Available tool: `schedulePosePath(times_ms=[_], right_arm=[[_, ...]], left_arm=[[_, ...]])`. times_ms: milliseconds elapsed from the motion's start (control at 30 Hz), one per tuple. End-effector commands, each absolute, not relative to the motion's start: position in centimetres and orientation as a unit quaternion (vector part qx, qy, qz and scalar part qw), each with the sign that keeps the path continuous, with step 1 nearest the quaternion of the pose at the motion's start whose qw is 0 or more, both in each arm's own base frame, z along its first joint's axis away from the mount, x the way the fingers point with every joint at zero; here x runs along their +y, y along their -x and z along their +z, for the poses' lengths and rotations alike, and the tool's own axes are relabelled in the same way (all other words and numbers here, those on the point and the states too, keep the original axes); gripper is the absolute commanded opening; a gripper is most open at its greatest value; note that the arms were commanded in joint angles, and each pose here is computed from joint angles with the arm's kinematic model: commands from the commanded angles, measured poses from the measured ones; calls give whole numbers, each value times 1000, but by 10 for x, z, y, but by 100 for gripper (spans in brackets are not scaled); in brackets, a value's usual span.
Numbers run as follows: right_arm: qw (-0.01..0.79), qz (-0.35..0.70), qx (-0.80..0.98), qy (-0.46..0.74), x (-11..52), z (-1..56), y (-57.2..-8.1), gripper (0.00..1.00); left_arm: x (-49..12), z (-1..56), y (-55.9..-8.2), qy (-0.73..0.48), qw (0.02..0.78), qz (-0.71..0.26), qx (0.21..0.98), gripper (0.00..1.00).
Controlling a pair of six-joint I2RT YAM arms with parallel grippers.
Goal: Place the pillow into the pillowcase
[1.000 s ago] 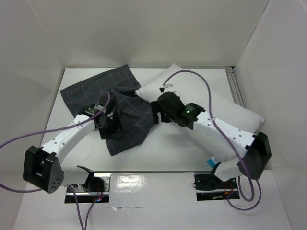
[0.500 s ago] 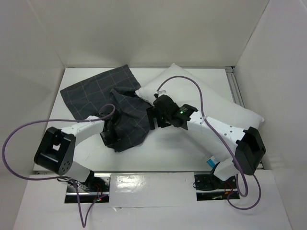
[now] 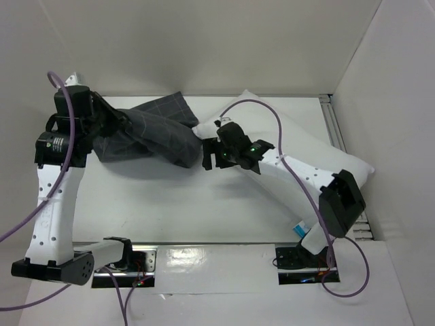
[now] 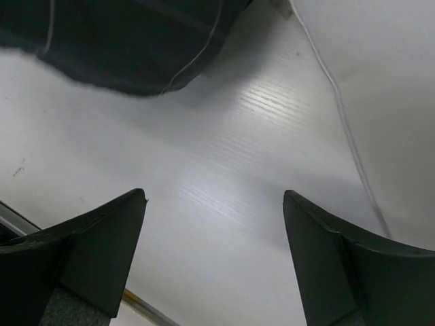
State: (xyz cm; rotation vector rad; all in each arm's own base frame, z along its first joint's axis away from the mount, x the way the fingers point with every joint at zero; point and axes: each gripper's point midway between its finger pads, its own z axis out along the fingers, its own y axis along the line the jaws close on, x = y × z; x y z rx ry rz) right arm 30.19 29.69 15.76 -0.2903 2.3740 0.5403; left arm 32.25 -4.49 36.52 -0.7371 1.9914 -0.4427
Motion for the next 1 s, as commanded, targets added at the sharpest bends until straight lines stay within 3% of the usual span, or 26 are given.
schedulePosePath(times_ms=[0, 233, 300, 400, 700, 933, 967], right_arm=[[366, 272, 882, 121, 336, 177, -324, 88], [337, 308, 880, 127, 361, 142, -327, 94], [337, 336, 867, 150, 384, 142, -317, 99], [330, 333, 865, 178, 408, 127, -302, 99], [444, 265, 841, 162, 437, 106, -296, 99], [467, 202, 858, 72, 446, 68, -316, 98], [470, 189, 860, 59, 444, 65, -320, 95]], left_arm=[[-39, 340, -320, 285, 417, -154, 849, 0], [-18, 356, -326, 285, 434, -158, 840, 0], [-17, 358, -328, 282, 434, -164, 840, 0], [-19, 358, -330, 275, 432, -166, 842, 0], [-16, 361, -336, 269, 437, -165, 842, 0], [-18, 361, -336, 266, 436, -169, 843, 0], [-18, 361, -336, 266, 436, -169, 843, 0]])
